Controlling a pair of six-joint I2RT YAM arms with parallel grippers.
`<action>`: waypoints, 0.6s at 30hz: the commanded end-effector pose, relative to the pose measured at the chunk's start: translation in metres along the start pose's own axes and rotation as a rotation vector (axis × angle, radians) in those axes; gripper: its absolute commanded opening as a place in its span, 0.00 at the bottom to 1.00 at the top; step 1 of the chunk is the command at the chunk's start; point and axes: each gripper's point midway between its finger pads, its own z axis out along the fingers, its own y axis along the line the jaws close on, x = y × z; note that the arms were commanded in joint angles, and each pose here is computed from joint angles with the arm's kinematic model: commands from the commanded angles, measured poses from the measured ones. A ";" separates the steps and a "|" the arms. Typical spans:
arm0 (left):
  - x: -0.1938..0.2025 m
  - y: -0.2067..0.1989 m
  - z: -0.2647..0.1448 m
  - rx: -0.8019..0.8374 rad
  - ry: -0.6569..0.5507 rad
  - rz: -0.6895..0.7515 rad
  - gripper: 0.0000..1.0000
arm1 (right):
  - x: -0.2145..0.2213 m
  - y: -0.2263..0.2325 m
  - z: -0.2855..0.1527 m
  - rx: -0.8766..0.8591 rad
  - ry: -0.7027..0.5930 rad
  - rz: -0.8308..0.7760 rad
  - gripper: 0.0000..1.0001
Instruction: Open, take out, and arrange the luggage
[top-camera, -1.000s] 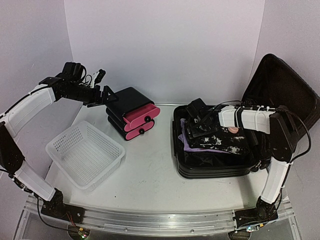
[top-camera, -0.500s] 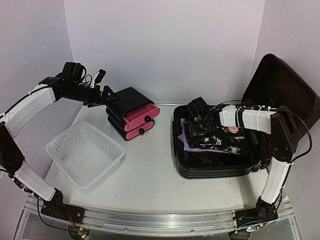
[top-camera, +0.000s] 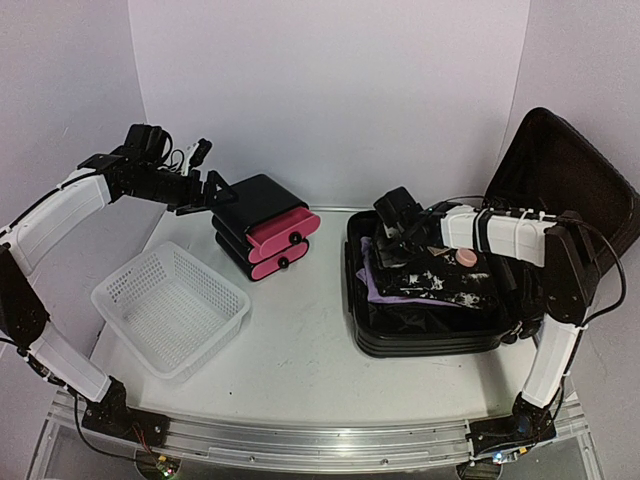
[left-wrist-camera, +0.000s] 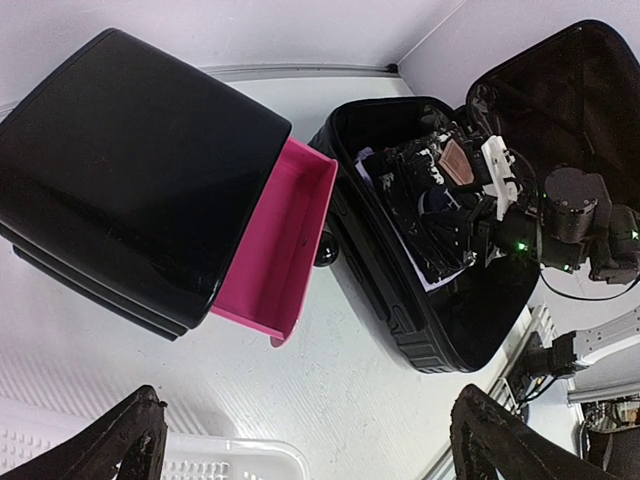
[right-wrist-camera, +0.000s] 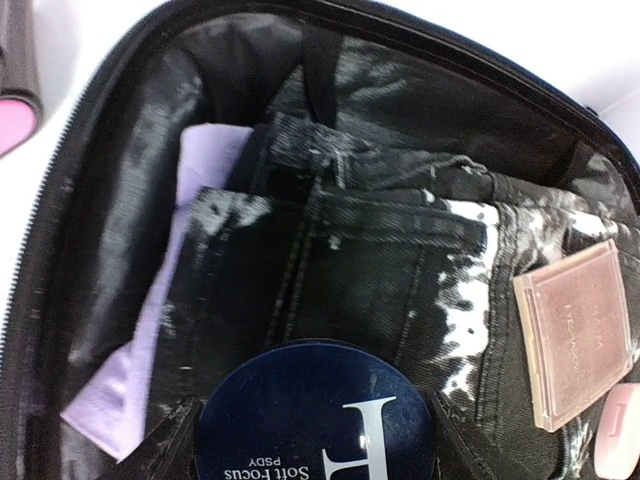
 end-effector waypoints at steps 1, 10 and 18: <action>-0.010 -0.013 0.002 0.078 -0.029 0.021 0.98 | -0.054 0.010 -0.051 -0.133 -0.149 0.080 0.43; 0.002 -0.020 0.029 0.232 0.040 -0.099 0.77 | -0.121 0.081 -0.071 -0.433 -0.276 0.123 0.43; 0.000 -0.018 0.023 0.203 0.015 -0.082 0.80 | -0.177 0.152 -0.082 -0.634 -0.405 0.133 0.43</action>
